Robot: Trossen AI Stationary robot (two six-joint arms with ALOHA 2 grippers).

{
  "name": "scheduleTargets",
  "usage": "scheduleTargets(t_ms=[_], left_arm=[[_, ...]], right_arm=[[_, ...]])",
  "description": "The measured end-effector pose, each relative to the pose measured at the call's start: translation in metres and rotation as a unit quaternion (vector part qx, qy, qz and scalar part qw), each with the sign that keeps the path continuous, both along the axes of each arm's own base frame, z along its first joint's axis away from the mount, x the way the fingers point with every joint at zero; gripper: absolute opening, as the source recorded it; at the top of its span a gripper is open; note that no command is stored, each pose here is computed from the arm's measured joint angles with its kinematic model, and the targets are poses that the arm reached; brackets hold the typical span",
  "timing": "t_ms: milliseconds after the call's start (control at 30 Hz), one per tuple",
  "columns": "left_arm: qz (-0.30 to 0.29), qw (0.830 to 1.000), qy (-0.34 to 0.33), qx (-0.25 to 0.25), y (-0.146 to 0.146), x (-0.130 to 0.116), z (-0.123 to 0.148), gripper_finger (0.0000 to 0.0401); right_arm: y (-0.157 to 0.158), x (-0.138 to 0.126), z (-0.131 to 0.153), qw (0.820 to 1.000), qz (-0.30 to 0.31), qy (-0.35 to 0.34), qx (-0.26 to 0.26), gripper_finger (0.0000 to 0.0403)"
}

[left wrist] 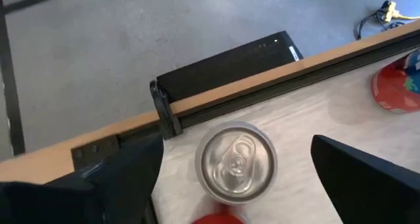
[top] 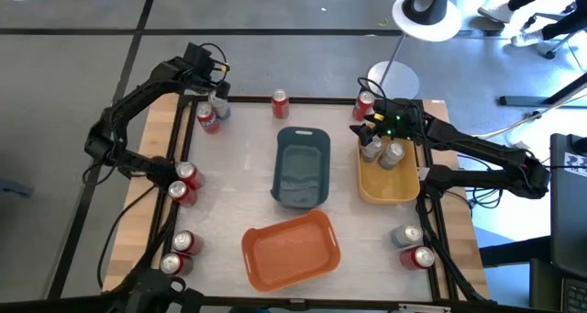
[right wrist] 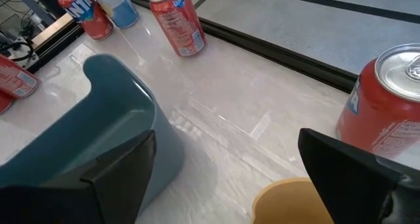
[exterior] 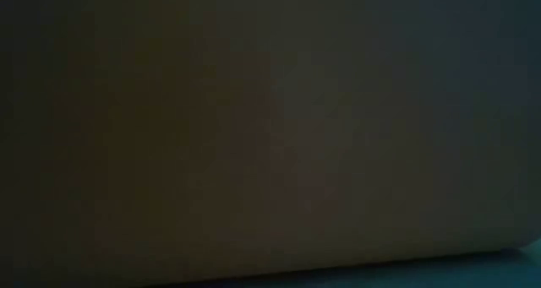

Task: Sort soda cans
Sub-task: Put the top white soda can into the yellow bin

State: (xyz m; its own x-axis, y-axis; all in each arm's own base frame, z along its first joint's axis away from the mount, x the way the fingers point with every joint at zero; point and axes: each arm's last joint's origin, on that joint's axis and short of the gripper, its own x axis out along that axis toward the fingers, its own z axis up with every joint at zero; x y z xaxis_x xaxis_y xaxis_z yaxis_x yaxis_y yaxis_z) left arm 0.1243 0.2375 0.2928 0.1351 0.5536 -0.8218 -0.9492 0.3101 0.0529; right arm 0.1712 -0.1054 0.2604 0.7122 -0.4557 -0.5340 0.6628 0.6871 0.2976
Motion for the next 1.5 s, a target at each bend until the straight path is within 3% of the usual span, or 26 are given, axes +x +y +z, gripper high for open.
scheduleTargets(t_ms=[267,667,867,1100,1267,1500], left_arm=[[0.029,0.999,-0.005,-0.032,0.0,0.001,-0.018,0.0372],[0.028,0.995,0.02,-0.098,0.021,0.014,-0.06,0.0369],[0.016,0.992,0.039,-0.117,0.024,0.015,-0.071,0.035],[-0.002,0.993,0.045,-0.111,0.025,0.016,-0.071,0.0297],[-0.025,0.994,0.048,-0.098,0.022,0.019,-0.066,0.0293],[-0.077,0.997,0.014,-0.009,0.003,0.03,-0.013,0.0293]], right_arm=[[0.0,0.0,0.0,1.0,-0.003,0.001,-0.002,0.0372],[0.0,0.0,0.0,1.0,0.002,-0.001,0.0,0.0372],[0.0,0.0,0.0,1.0,0.003,-0.001,0.001,0.0372],[0.001,-0.001,-0.001,1.0,0.0,0.001,0.012,0.0372],[0.001,-0.001,-0.001,1.0,0.0,0.0,0.016,0.0372],[0.006,-0.007,0.01,0.999,0.016,-0.033,0.004,0.0367]])
